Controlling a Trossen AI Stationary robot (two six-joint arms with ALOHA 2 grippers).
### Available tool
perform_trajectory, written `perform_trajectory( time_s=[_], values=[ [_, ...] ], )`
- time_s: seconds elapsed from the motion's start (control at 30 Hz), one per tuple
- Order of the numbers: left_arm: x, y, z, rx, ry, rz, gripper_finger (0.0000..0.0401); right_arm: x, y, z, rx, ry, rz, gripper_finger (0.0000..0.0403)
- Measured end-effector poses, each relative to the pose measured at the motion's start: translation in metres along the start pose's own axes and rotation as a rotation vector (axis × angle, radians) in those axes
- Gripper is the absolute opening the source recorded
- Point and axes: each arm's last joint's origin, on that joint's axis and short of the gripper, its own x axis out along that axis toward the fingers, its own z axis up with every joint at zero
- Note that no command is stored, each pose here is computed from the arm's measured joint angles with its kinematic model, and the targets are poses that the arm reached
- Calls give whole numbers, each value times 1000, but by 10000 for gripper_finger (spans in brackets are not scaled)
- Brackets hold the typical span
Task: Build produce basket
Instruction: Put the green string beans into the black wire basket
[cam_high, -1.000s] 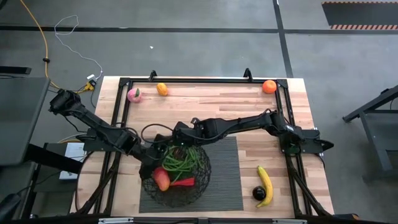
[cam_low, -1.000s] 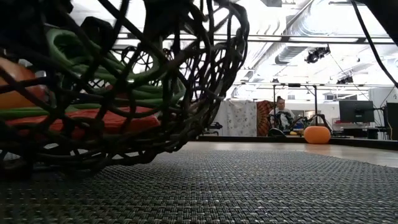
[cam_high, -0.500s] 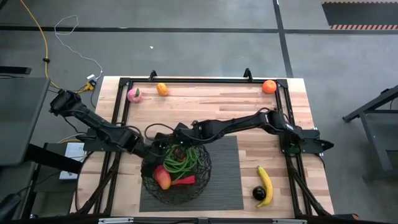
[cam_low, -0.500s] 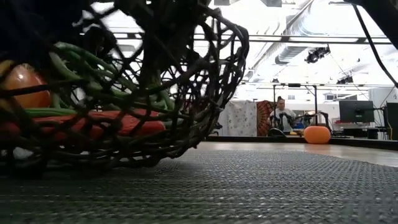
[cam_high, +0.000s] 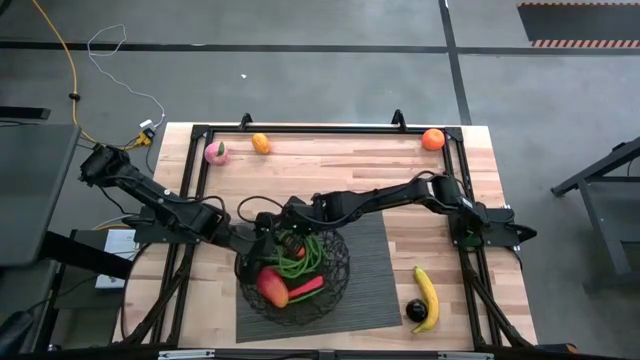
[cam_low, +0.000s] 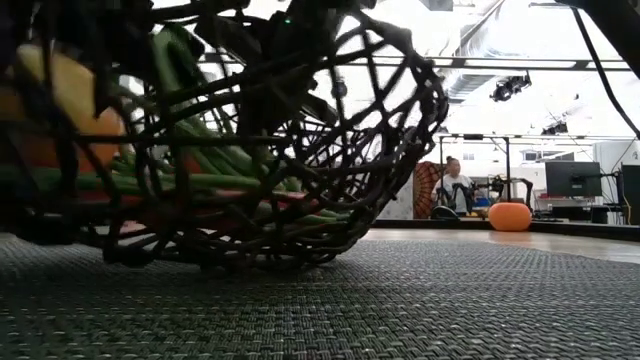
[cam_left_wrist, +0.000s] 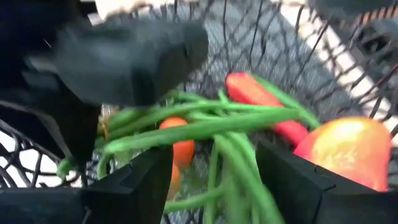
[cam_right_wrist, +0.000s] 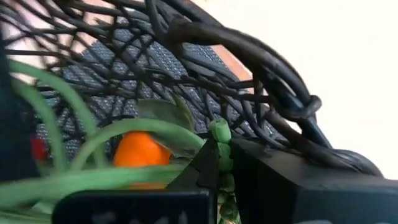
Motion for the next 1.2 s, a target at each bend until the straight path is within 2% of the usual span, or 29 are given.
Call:
perform_trajectory(
  time_s=[0.23,0.83,1.07,1.2],
  values=[
    [-1,7,9,-113,-86,15,220,1,-1,-1,1,6,1,3],
    [-1,15,12,-331,-136,113,220,-2,0,4,-62,-12,53,3],
    [-7,15,25,-260,-248,132,220,-45,-3,15,-130,-66,69,3],
    [-8,16,25,-161,-237,156,220,-66,-5,18,-137,-67,84,3]
  ],
)
